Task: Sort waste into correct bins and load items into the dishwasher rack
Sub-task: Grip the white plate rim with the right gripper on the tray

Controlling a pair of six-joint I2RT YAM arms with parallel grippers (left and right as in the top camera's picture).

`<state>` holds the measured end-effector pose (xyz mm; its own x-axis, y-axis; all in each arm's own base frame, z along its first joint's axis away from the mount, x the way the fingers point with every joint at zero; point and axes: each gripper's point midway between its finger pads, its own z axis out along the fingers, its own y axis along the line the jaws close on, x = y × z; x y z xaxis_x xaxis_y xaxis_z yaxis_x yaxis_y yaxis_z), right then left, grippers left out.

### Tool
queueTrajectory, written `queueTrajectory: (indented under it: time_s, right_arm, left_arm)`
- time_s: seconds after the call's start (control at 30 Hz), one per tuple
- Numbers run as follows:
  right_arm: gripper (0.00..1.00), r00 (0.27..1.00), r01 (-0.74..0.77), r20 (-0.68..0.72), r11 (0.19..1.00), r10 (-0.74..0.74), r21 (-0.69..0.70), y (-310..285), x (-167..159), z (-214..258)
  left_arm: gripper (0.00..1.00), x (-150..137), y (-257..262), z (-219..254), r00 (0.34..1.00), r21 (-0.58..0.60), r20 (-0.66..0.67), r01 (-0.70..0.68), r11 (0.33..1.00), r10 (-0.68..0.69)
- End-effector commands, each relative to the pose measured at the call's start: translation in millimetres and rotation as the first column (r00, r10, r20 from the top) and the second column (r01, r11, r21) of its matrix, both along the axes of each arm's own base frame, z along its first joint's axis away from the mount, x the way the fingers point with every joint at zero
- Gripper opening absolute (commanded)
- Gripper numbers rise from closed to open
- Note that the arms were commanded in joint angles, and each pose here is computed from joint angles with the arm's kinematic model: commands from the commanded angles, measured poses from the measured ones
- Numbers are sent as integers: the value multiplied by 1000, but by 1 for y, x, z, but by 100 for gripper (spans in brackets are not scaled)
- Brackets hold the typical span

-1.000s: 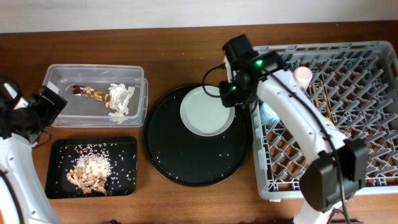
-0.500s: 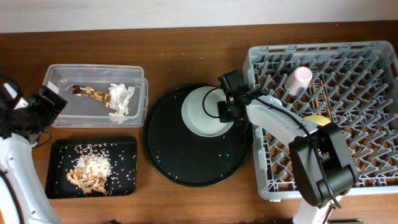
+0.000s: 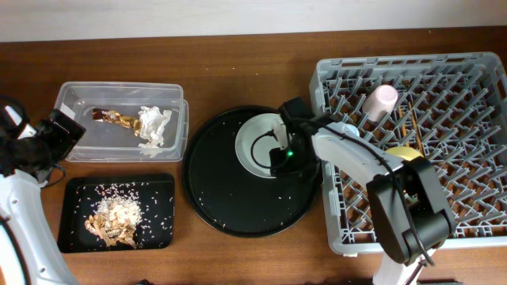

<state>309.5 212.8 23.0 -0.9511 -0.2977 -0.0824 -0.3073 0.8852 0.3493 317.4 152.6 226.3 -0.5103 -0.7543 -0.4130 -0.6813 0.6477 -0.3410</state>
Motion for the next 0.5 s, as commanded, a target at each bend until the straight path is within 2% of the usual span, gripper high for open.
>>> queueTrajectory:
  time_s: [0.0, 0.17, 0.27, 0.47]
  right_arm:
    - [36, 991, -133, 5, 991, 133, 18, 28, -23, -1]
    - [36, 967, -254, 19, 967, 253, 24, 64, -52, -1]
    - [36, 933, -356, 59, 934, 354, 26, 71, -56, 5]
    - [36, 960, -210, 191, 978, 204, 15, 43, 18, 85]
  left_arm:
    - [99, -3, 1, 5, 1000, 17, 11, 7, 1000, -8]
    - [100, -3, 1, 5, 1000, 17, 11, 7, 1000, -8]
    - [99, -3, 1, 5, 1000, 17, 11, 7, 1000, -8]
    - [99, -3, 1, 5, 1000, 17, 11, 7, 1000, -8]
